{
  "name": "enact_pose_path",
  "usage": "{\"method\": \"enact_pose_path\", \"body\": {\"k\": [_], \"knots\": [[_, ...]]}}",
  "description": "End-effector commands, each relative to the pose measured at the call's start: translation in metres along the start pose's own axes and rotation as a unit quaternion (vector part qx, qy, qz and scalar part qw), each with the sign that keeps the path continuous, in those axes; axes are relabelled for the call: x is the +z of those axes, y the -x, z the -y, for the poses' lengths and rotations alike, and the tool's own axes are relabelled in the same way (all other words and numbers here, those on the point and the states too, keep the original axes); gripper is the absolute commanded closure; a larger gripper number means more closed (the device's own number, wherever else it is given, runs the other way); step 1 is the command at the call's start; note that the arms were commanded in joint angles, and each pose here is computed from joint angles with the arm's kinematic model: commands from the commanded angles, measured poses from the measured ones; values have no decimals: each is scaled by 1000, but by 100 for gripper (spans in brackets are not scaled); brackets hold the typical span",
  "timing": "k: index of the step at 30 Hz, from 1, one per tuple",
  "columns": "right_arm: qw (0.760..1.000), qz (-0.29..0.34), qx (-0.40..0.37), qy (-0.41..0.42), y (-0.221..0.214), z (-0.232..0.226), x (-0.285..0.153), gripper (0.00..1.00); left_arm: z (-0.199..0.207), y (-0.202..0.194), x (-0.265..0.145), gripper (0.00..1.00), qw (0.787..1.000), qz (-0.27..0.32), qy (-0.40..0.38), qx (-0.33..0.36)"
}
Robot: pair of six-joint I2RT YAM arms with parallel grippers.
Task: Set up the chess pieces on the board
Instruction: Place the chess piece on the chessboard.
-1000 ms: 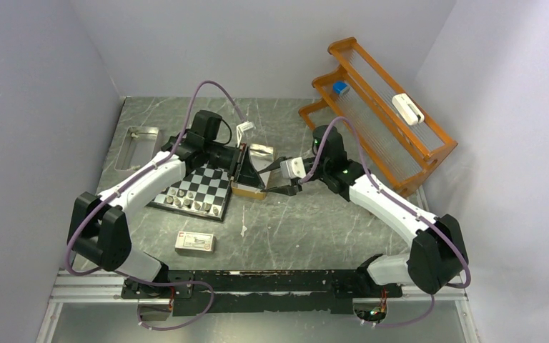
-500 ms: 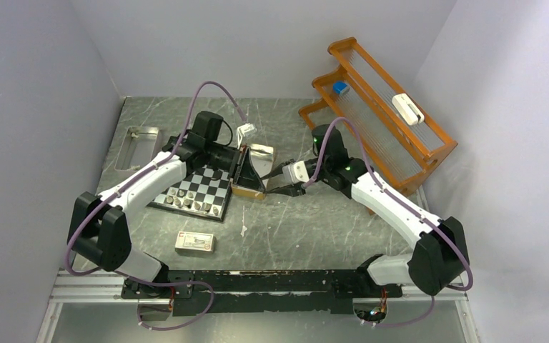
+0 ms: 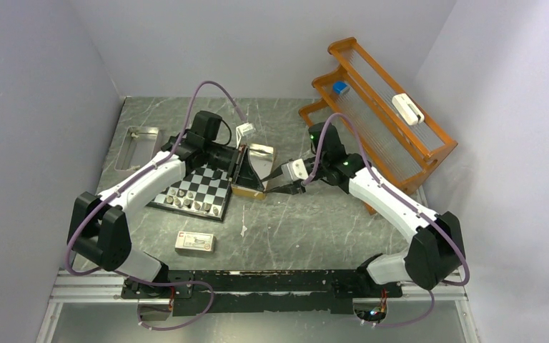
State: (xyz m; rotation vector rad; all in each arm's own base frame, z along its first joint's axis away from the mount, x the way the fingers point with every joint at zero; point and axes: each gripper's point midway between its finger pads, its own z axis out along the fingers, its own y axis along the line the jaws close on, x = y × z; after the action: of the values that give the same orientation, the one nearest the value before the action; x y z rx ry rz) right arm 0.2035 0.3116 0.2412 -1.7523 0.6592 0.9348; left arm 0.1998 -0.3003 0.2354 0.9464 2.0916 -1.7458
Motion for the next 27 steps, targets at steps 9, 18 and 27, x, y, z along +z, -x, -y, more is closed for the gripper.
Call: {"method": "enact_pose_path", "body": {"k": [9,18,27], "knots": [[999,-6,32,5,-8,-11,4,61,28,29,-2,82,996,27,-37,72],[999,-3,27,-21,-8,-10,6,85,24,32,0,82,997,38,-32,62],[996,-8,58,-74,-11,-9,2,94,19,39,-1,79,997,46,0,58]]}}
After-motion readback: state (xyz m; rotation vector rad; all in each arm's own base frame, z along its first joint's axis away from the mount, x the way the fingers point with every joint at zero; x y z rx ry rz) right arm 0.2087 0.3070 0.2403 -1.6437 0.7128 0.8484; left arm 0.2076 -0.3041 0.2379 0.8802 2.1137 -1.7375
